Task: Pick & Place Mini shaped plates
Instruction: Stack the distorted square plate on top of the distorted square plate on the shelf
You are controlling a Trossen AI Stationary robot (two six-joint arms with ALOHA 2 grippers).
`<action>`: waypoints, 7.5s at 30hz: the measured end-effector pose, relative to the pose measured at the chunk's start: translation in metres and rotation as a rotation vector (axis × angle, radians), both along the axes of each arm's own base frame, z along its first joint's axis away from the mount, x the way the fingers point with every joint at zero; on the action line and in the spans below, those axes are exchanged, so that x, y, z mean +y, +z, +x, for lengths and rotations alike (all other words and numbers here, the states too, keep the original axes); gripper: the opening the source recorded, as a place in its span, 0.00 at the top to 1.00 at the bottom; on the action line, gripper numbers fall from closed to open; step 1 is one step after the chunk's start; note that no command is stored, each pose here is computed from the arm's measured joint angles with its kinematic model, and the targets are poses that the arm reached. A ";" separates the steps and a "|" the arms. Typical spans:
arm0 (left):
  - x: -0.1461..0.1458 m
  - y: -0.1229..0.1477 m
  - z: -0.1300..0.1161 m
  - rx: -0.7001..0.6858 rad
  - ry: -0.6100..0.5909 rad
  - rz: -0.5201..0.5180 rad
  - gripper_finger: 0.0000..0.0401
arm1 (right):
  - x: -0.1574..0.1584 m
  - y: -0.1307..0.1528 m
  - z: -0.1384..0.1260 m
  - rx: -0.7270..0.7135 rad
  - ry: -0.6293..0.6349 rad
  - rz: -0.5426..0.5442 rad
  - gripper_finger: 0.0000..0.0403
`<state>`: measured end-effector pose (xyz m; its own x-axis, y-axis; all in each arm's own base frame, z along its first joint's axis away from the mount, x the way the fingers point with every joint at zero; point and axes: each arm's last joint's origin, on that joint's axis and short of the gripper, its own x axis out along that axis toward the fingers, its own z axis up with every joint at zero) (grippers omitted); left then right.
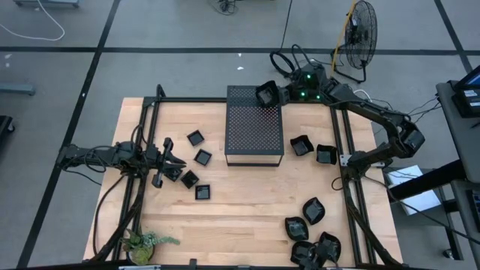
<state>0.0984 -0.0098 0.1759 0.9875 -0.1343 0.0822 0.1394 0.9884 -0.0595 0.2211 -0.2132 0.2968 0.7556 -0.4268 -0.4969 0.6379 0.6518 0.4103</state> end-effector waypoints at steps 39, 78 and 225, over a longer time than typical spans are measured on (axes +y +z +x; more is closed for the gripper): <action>0.000 0.000 0.000 0.000 0.000 0.000 0.88 | 0.177 0.022 -0.035 0.391 0.255 0.247 0.66; 0.000 0.000 0.000 0.000 0.000 0.000 0.88 | 0.185 -0.117 -0.086 0.789 -0.129 0.400 0.67; 0.000 0.000 0.000 -0.001 0.000 0.000 0.88 | 0.076 0.040 0.077 0.501 0.136 -0.261 1.00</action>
<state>0.0984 -0.0098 0.1760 0.9875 -0.1343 0.0830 0.1395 0.9884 -0.0595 0.2984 -0.1377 0.3364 0.5120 -0.4983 -0.6996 0.6162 0.7806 -0.1050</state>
